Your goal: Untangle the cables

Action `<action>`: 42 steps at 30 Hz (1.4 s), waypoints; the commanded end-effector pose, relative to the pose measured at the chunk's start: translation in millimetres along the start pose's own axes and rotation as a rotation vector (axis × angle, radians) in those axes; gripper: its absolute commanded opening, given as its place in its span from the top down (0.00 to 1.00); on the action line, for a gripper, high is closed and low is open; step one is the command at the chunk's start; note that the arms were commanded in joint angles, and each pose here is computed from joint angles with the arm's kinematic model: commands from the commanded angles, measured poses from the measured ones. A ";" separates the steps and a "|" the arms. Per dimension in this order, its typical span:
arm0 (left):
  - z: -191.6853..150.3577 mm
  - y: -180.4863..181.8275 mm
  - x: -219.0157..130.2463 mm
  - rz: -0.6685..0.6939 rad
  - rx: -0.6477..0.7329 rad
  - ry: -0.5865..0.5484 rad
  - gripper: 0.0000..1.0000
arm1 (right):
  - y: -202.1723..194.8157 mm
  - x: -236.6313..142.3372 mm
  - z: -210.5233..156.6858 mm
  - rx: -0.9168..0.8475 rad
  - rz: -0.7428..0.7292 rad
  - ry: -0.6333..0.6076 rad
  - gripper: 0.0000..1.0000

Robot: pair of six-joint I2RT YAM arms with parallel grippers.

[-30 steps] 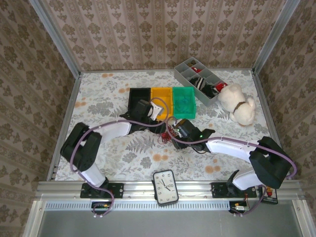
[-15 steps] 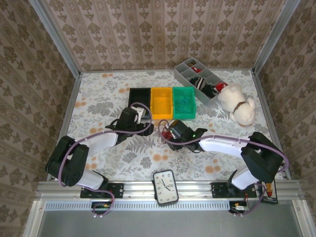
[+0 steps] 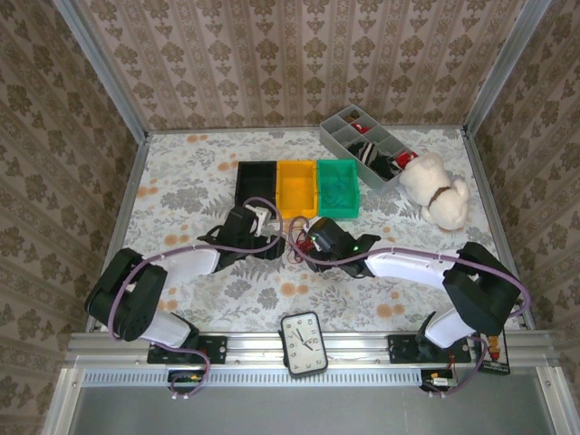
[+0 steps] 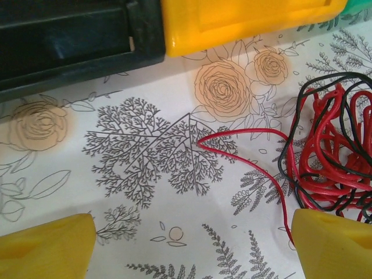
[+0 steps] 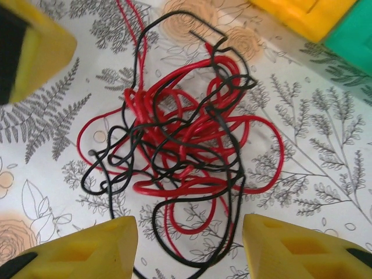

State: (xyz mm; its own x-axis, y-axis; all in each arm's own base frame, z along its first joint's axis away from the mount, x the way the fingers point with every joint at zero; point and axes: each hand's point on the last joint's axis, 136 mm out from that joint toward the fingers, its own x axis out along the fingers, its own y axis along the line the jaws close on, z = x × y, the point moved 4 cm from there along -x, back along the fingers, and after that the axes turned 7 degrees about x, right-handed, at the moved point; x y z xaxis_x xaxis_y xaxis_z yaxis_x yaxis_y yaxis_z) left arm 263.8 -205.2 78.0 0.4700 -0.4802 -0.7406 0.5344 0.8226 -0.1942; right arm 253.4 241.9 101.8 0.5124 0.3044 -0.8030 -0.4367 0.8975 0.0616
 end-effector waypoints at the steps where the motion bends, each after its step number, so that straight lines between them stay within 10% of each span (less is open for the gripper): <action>1: 11.0 -7.0 4.9 -0.019 0.035 0.004 0.13 | -6.9 -7.2 9.2 0.084 0.032 -0.043 0.49; 21: 16.6 -33.9 17.5 -0.069 0.151 0.062 0.17 | -73.7 -11.7 32.4 0.551 0.099 -0.162 0.51; 42: 21.7 -50.0 30.3 -0.095 0.228 0.095 0.19 | -23.2 -8.5 -2.1 0.259 0.264 0.043 0.58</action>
State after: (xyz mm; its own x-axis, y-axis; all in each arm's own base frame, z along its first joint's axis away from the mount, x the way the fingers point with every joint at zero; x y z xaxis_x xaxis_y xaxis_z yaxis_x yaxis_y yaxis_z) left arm 265.8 -261.7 76.9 0.3576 -0.5144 -0.7794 0.6950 0.7041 -0.1458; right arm 259.6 217.9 107.2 0.3892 0.5294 -0.7539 -0.3280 0.8444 0.4236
